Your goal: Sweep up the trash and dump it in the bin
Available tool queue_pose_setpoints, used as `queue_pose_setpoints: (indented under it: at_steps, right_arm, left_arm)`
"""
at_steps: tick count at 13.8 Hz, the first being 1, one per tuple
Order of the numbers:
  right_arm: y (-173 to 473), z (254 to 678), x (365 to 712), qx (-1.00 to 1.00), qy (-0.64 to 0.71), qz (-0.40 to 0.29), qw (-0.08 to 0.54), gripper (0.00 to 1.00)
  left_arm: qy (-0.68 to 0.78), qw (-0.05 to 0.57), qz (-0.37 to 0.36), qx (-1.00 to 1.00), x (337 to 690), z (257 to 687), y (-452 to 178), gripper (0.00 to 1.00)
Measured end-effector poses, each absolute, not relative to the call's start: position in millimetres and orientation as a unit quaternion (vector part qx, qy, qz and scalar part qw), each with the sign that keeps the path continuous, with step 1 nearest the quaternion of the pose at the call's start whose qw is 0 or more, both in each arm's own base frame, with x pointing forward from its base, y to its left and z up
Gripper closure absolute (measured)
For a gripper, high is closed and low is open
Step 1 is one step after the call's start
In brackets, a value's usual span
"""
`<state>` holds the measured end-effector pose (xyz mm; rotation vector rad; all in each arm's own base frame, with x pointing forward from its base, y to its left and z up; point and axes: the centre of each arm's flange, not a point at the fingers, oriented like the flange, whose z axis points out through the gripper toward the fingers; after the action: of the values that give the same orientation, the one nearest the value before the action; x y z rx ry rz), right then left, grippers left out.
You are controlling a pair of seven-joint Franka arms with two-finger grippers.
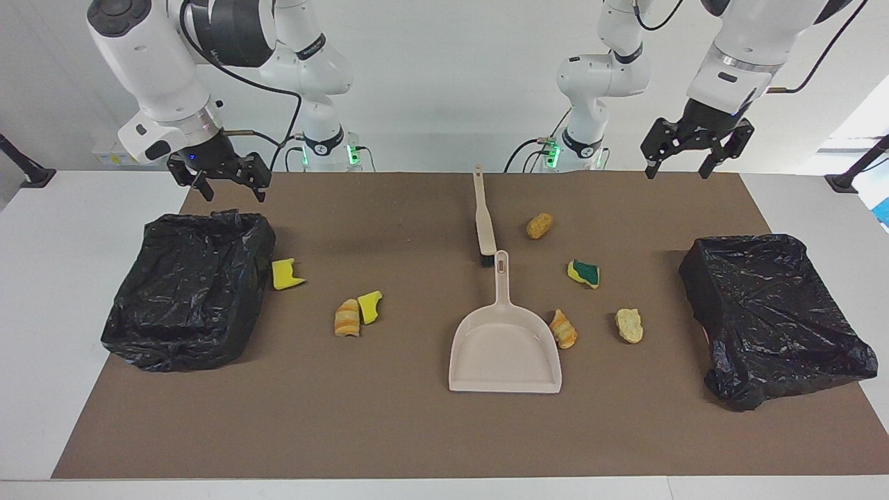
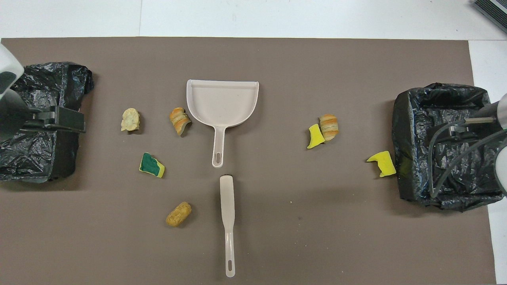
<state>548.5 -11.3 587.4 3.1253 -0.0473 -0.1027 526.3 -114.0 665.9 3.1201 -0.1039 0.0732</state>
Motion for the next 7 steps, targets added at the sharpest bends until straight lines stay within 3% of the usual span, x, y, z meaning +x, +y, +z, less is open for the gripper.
queue_pose_setpoints:
  at_steps: [7]
  right_arm:
    - [-11.0,587.5,548.5,0.999,-0.015,-0.033,0.007,0.00]
  left_arm:
    - [-0.055,-0.005,-0.003,0.998,442.2,598.8,-216.4,0.00]
